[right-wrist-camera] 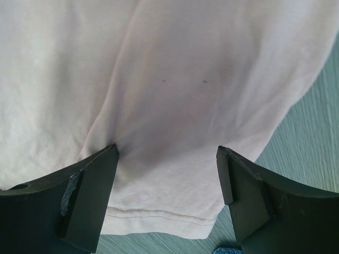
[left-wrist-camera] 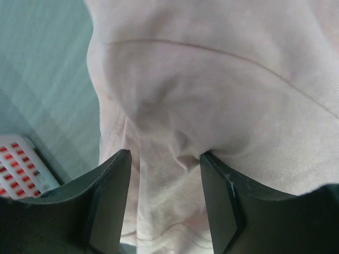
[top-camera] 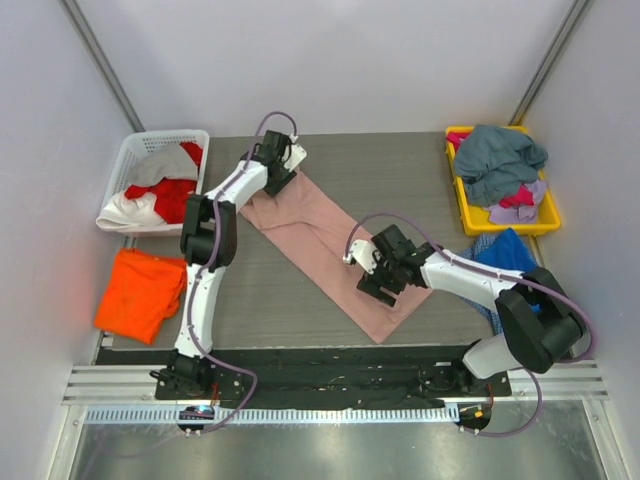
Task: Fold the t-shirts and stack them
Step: Rotate the tshirt 90 degrees
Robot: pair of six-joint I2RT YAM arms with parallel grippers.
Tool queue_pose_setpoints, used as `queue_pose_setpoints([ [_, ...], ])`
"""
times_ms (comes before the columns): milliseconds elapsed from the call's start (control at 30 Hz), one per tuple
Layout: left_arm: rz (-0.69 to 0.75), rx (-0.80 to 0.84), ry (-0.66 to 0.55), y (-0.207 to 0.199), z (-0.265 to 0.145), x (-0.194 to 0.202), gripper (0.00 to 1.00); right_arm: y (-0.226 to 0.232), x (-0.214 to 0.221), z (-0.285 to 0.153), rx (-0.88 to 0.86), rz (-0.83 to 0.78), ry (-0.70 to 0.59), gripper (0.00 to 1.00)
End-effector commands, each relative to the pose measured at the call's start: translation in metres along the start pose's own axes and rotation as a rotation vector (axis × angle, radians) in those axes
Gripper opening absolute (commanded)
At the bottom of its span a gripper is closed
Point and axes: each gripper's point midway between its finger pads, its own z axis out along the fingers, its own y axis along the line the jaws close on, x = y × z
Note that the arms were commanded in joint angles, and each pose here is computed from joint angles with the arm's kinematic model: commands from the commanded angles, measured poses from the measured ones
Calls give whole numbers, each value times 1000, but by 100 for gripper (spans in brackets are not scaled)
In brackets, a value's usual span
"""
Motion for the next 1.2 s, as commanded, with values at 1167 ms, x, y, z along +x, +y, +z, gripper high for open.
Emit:
queue_pose_setpoints([
  [1167,180,-221,-418,-64,56,-168,66,136,-141,47,-127,-423,-198,85],
])
